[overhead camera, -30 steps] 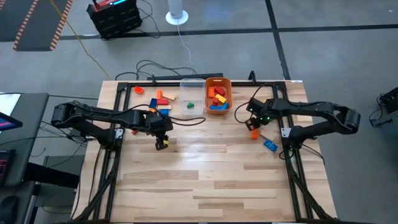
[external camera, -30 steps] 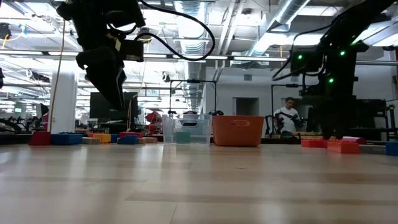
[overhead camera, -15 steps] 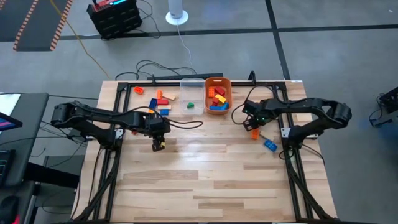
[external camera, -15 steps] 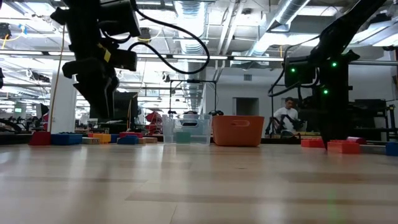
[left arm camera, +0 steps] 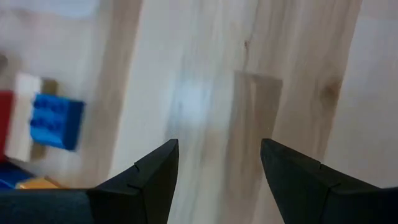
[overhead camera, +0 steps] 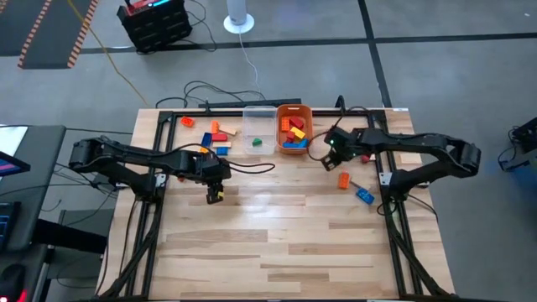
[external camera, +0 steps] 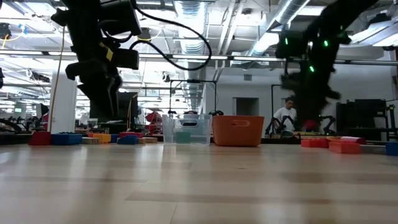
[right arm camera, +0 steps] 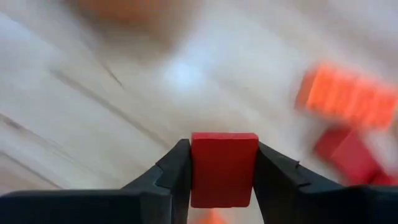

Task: Sort blocks by size
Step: Put the red half-circle block into the clear bin

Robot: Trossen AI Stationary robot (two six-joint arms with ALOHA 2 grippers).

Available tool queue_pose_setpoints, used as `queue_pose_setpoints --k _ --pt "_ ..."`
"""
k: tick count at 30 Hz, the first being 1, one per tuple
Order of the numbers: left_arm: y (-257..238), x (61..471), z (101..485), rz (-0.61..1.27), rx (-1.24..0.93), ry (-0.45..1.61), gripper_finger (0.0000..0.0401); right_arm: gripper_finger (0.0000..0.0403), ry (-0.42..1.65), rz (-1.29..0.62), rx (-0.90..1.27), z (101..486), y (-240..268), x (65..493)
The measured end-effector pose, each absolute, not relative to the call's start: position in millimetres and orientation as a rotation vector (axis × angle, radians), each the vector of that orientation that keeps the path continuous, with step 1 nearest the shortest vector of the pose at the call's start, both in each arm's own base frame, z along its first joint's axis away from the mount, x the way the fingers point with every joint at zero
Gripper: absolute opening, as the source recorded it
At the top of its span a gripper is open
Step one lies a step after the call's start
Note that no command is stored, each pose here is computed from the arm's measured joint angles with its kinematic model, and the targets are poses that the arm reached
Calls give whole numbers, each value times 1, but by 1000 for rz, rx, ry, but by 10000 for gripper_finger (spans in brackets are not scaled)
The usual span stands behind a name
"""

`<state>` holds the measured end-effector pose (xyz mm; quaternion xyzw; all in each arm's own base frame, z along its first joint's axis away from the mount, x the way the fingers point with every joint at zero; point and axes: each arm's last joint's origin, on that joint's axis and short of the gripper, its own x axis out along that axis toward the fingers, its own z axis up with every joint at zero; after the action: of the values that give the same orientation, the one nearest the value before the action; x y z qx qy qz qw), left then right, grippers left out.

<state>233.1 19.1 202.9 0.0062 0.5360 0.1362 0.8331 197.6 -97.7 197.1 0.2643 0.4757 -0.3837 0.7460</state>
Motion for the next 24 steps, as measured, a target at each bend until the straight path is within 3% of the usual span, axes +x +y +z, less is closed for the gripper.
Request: queue_pose_setpoints --k 5,10,24 --pt "21 238 206 313 51 1074 222 157 705 -651 424 244 -96 231" --pt "22 246 211 343 97 986 222 164 490 -491 313 260 -97 271" --pt "35 224 232 421 117 953 222 185 568 -417 197 225 -148 383"
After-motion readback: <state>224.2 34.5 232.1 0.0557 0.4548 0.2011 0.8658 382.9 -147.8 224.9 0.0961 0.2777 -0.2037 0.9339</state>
